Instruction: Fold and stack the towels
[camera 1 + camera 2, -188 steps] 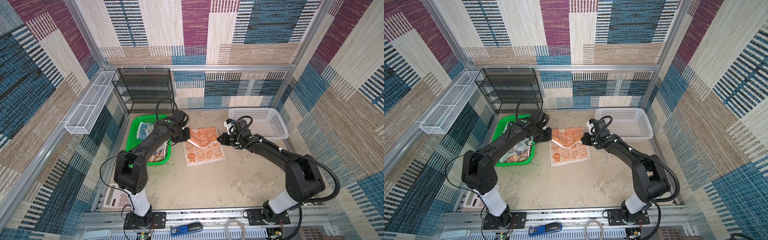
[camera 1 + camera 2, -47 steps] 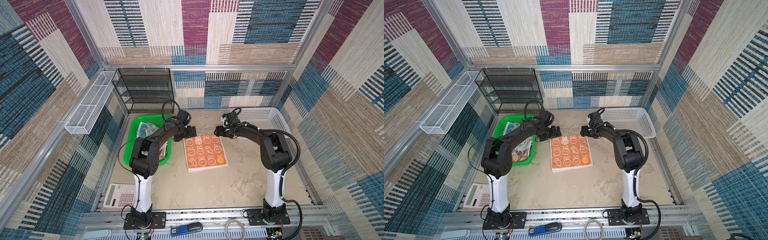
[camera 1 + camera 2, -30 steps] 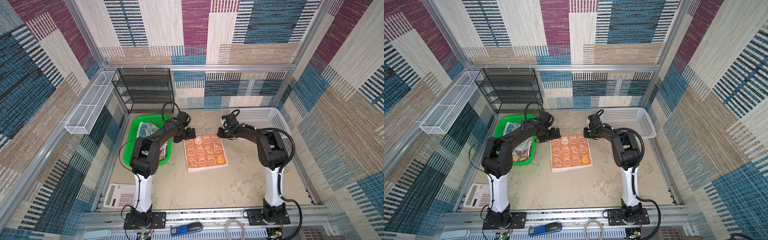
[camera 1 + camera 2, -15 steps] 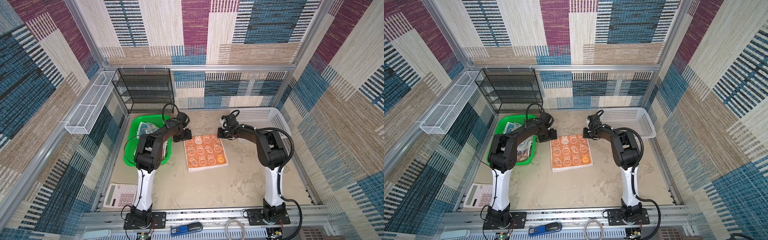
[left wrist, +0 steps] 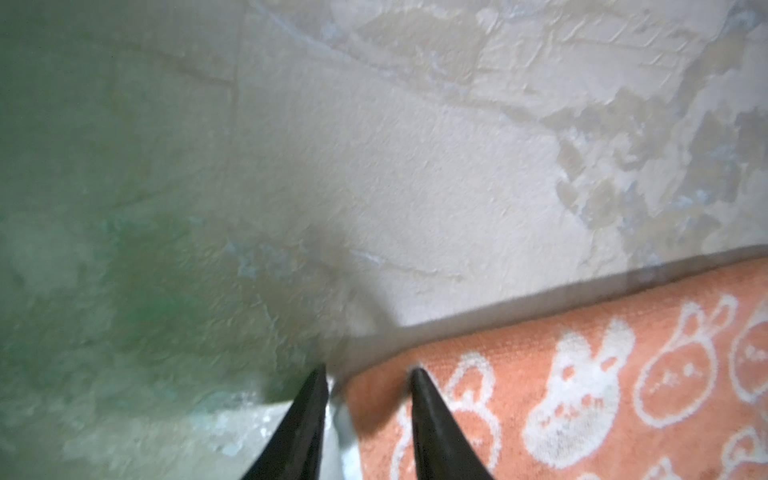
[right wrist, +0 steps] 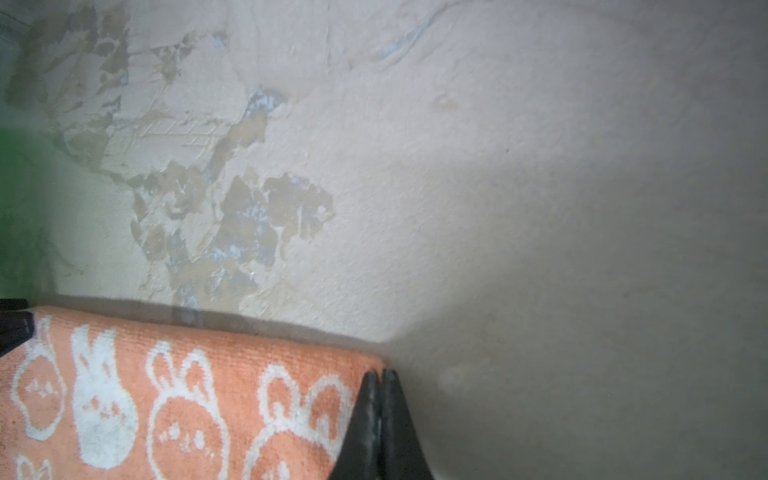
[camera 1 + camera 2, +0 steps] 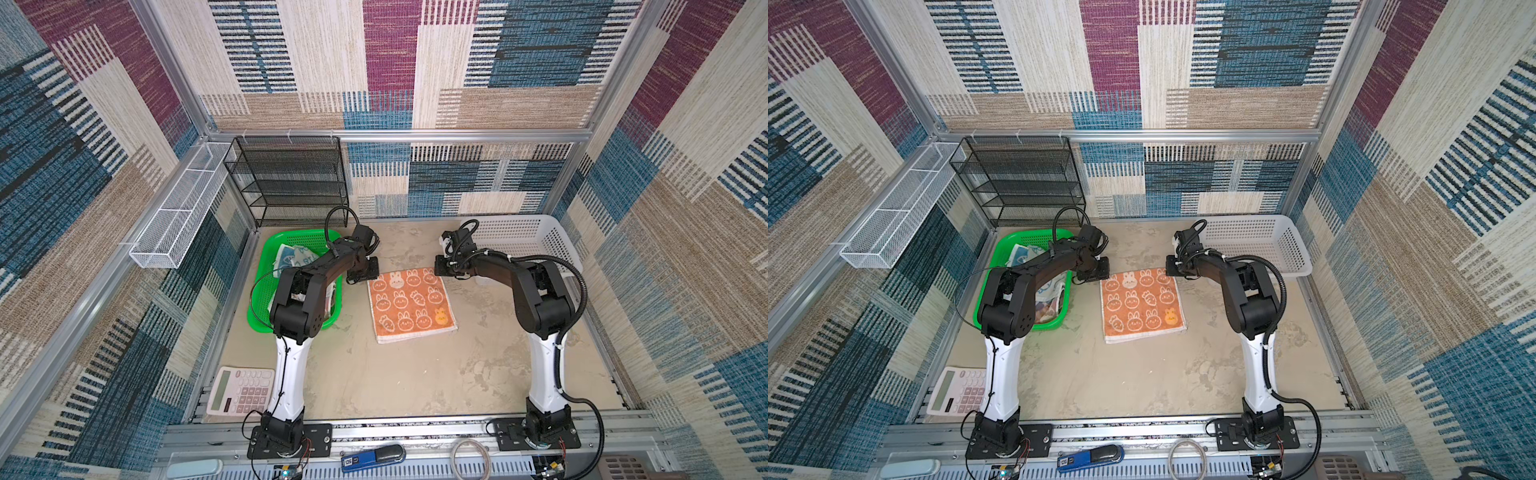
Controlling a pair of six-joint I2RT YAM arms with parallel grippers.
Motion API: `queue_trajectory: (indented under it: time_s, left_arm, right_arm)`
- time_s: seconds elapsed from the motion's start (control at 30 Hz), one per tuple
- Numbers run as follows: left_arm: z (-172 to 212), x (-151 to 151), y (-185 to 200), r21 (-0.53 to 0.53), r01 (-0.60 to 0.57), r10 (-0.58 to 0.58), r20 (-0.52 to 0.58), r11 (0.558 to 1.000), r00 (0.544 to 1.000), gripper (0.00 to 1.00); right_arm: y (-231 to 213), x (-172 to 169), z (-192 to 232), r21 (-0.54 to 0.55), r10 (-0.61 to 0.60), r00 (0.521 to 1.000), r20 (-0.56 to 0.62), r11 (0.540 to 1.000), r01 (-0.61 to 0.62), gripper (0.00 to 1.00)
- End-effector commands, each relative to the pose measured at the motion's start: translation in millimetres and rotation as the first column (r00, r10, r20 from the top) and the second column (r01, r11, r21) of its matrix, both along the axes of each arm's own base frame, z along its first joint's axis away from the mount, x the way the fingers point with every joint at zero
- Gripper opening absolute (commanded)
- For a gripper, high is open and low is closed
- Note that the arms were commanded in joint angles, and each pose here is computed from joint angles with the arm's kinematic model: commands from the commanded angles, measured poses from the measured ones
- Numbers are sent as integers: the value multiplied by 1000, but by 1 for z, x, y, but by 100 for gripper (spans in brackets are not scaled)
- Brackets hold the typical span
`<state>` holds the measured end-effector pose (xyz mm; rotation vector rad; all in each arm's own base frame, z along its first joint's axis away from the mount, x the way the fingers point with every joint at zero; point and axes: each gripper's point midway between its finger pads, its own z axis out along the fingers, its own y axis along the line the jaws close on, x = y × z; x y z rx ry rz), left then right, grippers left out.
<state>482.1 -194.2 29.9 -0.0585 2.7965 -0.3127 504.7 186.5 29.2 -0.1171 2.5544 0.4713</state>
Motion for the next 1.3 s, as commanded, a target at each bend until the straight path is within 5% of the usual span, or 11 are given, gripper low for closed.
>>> queue_trajectory:
  time_s: [0.0, 0.3, 0.93, 1.27]
  left_arm:
    - [-12, -5, 2, 23, 28, -27, -26, 999, 999, 29]
    - [-19, -7, 10, 76, 48, -46, -30, 996, 999, 0]
    - [51, -6, 3, 25, 96, -98, 108, 995, 989, 0]
    - [78, -40, 8, -15, 82, -78, 181, 997, 980, 0]
  right_arm:
    - [-5, -13, -14, -35, 2, 998, -62, 999, -4, 0]
    - [-1, -12, -4, -8, 6, 999, -49, 1000, -6, 0]
    - [1, -14, 53, 44, -2, 1000, 24, 999, 1, 0]
    - [-5, -61, 83, 104, -2, 999, 41, 995, -3, 0]
